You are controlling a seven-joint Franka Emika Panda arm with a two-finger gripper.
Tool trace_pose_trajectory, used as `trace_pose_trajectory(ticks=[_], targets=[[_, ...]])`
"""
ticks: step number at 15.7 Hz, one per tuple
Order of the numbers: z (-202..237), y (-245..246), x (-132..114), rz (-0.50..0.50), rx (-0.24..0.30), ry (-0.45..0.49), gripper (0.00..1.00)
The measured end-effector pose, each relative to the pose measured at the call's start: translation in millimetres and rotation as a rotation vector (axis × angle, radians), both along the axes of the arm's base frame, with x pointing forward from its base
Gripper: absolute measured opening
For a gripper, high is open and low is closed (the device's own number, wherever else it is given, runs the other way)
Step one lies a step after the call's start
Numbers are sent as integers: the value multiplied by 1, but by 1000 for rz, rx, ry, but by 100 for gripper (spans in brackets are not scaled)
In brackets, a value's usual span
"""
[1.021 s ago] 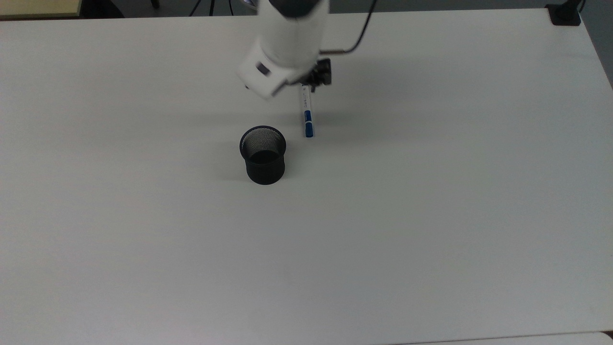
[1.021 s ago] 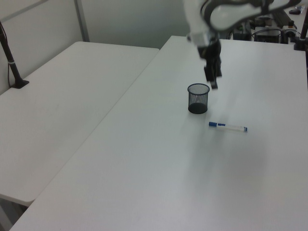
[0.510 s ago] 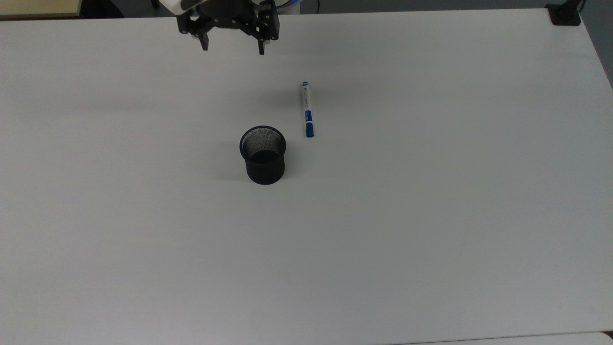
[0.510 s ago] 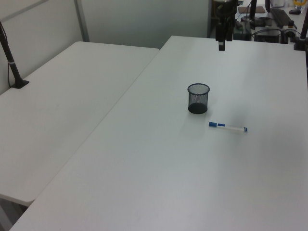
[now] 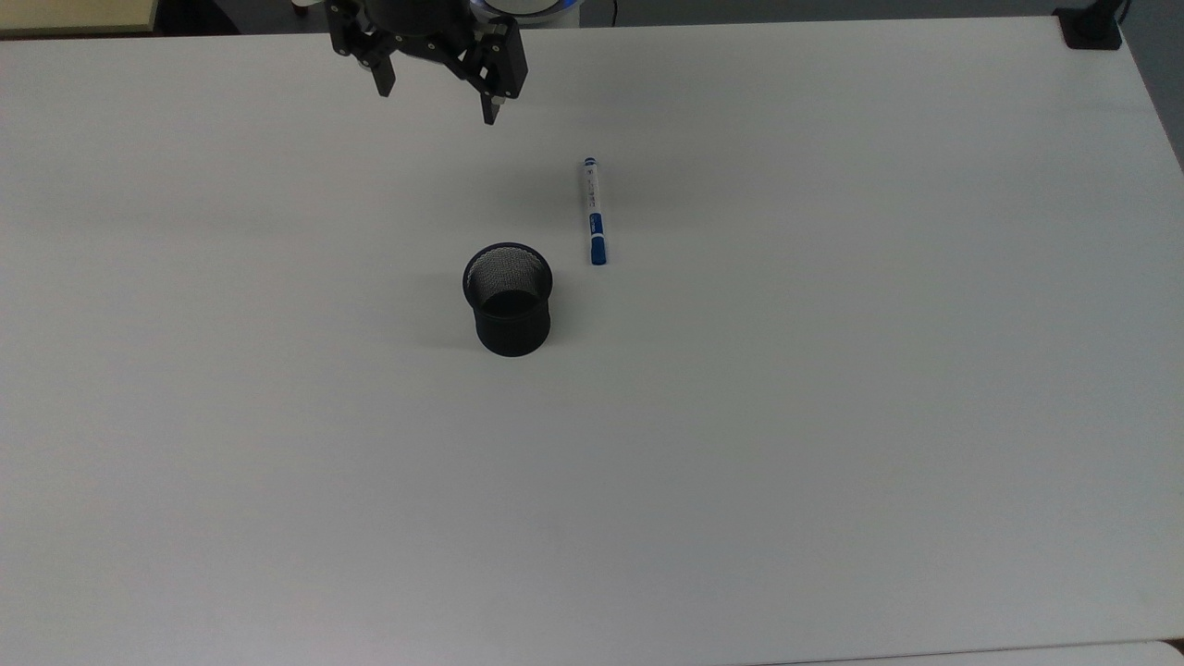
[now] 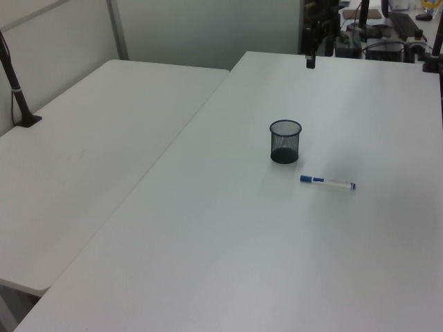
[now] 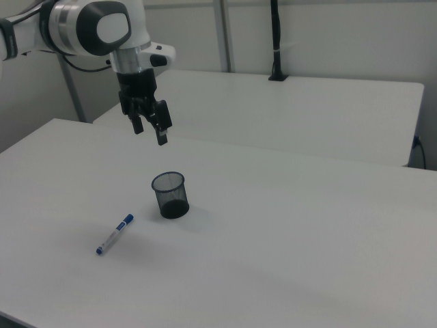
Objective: Remove the marker
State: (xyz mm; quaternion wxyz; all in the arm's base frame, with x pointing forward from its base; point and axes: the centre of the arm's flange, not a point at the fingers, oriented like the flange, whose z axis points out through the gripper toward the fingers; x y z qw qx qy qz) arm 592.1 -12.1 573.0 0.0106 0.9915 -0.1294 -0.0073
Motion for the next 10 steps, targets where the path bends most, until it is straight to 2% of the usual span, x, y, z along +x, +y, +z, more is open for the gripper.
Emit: trace_pose_trajectory(ticks=[4,7,10], targets=[[9,-27,-3,-18,1,-23,100],[35,-48,-17,-45,4,-68,100],[46,-49,-24,-47,6,-87,100]])
